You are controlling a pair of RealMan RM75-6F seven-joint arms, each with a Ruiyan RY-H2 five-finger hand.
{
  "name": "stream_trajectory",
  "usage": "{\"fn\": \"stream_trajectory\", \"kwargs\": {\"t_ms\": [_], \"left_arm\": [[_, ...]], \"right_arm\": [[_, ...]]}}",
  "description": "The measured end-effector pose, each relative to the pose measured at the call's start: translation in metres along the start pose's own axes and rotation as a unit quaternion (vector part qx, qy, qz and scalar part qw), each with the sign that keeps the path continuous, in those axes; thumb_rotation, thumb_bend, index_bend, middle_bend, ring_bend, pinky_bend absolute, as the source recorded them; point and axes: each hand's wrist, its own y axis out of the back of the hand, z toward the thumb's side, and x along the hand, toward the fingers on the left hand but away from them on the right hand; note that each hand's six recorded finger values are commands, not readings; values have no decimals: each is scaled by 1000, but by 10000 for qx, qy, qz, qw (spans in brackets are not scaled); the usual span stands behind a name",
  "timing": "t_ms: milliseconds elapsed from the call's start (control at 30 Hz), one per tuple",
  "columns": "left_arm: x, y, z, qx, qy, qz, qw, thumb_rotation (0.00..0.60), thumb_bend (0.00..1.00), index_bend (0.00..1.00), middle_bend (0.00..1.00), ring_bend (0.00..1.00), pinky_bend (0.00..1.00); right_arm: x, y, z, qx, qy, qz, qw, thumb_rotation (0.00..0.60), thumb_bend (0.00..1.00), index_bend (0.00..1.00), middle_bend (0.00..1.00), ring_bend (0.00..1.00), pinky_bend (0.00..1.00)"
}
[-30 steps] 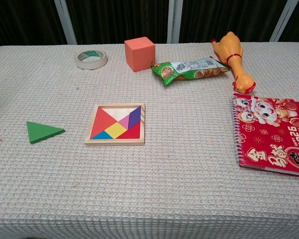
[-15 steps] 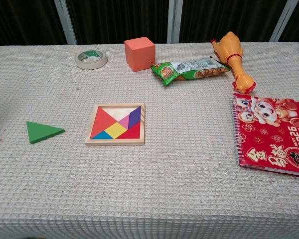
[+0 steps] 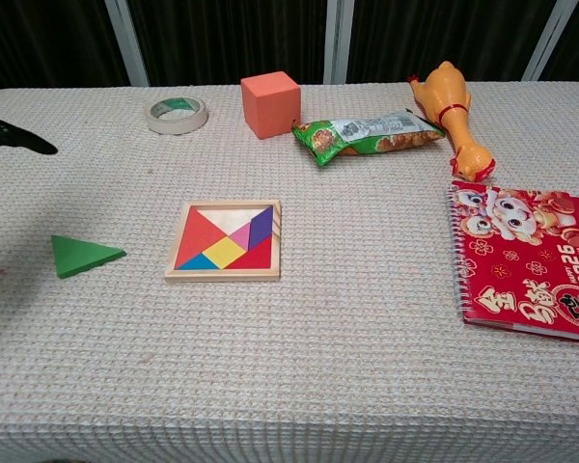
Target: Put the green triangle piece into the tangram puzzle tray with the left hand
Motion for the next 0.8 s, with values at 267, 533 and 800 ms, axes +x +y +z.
{"fn": "stream_trajectory", "kwargs": {"t_ms": [267, 533, 800], "left_arm": [[31, -18, 12, -95, -158, -367, 9992, 600, 116, 131, 105, 0, 59], [39, -24, 8, 28, -73, -430, 9990, 600, 117, 141, 105, 0, 59], [44, -31, 7, -21, -39, -520, 9986, 600, 121, 167, 105, 0, 59]], "right_arm": [[0, 0, -1, 5, -28, 0, 10000, 600, 379, 0, 0, 0, 0], [0, -4, -4, -10, -62, 68, 10000, 600, 379, 0, 0, 0, 0], [-1, -4, -4, -10, -66, 81, 9999, 600, 379, 0, 0, 0, 0]]}}
